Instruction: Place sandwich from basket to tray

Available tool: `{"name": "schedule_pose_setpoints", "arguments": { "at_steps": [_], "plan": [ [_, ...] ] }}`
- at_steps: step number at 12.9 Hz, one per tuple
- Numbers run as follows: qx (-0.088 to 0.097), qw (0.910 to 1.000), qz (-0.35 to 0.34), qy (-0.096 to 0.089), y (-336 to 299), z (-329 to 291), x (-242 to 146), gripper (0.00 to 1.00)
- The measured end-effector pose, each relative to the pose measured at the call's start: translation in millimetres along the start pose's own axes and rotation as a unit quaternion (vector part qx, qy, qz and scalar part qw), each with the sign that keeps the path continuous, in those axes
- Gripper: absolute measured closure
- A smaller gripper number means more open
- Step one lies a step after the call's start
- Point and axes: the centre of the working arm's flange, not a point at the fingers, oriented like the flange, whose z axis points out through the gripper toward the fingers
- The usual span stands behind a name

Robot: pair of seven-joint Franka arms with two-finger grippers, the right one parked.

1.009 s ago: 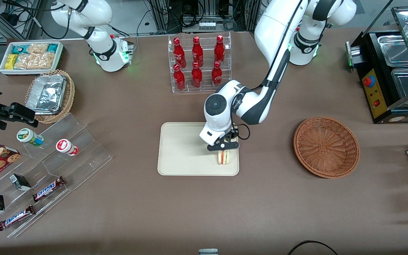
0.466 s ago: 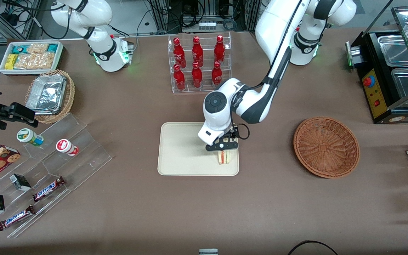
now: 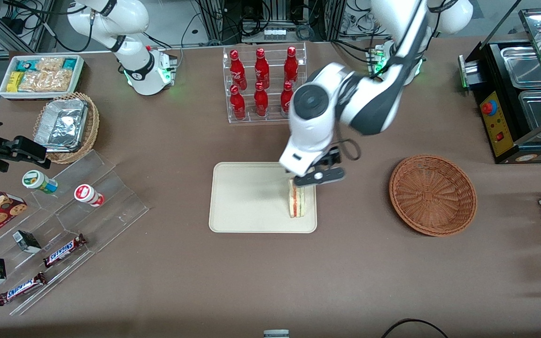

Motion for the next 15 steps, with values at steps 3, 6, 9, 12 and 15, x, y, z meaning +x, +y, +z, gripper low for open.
{"name": "schedule_pose_setpoints", "arguments": {
  "at_steps": [3, 6, 9, 12, 15],
  "plan": [
    [0.016, 0.9993, -0.025, -0.021, -52, -49, 3, 0.0],
    [0.039, 0.9984, -0.037, -0.016, -98, -76, 12, 0.0],
    [0.042, 0.9983, -0.033, -0.022, -148, -93, 32, 0.0],
    [0.038, 0.9983, -0.016, -0.04, -223, -110, 56, 0.0],
    [0.024, 0.9985, 0.007, -0.048, -303, -129, 70, 0.0]
  ]
}}
